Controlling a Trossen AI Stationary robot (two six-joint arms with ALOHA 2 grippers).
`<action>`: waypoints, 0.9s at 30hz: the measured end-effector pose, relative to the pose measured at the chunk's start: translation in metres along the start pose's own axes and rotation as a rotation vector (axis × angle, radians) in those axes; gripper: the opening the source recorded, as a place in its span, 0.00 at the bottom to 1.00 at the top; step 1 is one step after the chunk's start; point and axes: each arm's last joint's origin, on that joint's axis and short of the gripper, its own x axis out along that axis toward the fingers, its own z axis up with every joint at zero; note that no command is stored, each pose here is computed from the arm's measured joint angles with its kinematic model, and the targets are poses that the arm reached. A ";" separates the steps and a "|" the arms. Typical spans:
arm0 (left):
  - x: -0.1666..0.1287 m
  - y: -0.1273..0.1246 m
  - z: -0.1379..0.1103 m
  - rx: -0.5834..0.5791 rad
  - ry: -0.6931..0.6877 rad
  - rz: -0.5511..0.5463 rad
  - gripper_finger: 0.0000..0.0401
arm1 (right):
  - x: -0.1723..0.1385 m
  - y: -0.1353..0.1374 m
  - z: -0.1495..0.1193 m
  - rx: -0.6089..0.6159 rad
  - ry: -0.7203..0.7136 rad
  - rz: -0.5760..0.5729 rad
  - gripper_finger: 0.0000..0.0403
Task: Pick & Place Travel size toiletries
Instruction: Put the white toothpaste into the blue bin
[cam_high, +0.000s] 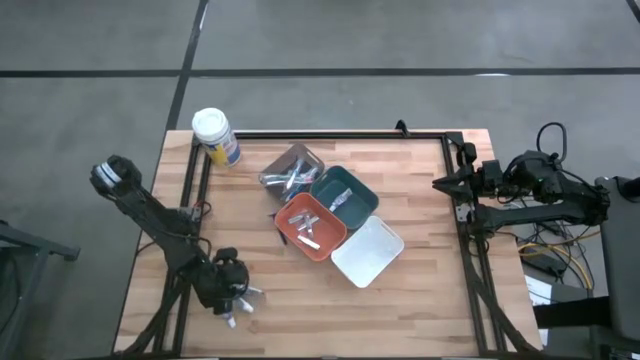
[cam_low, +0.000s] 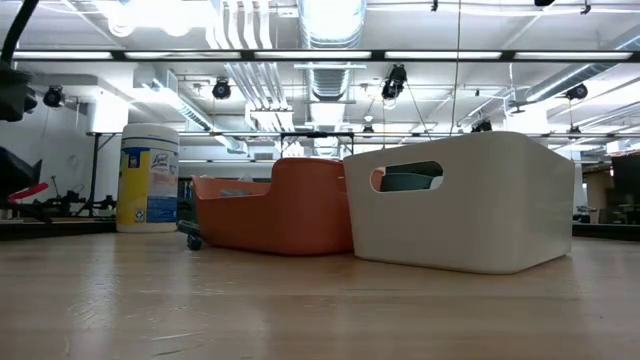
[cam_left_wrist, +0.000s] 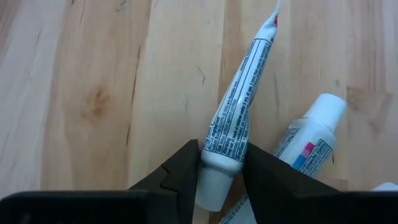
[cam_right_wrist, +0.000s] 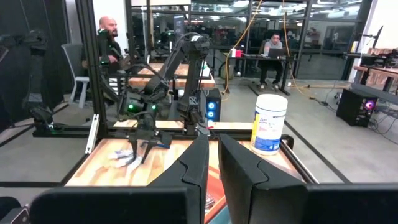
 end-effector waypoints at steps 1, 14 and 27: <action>0.000 0.000 0.000 -0.001 -0.002 0.001 0.30 | 0.000 0.000 0.000 0.001 0.000 0.000 0.08; 0.001 0.005 0.002 0.010 -0.111 0.093 0.24 | 0.000 0.000 0.000 0.000 0.000 0.000 0.08; -0.009 -0.012 0.027 0.102 -0.247 0.110 0.24 | 0.000 0.000 0.000 -0.001 0.000 -0.001 0.08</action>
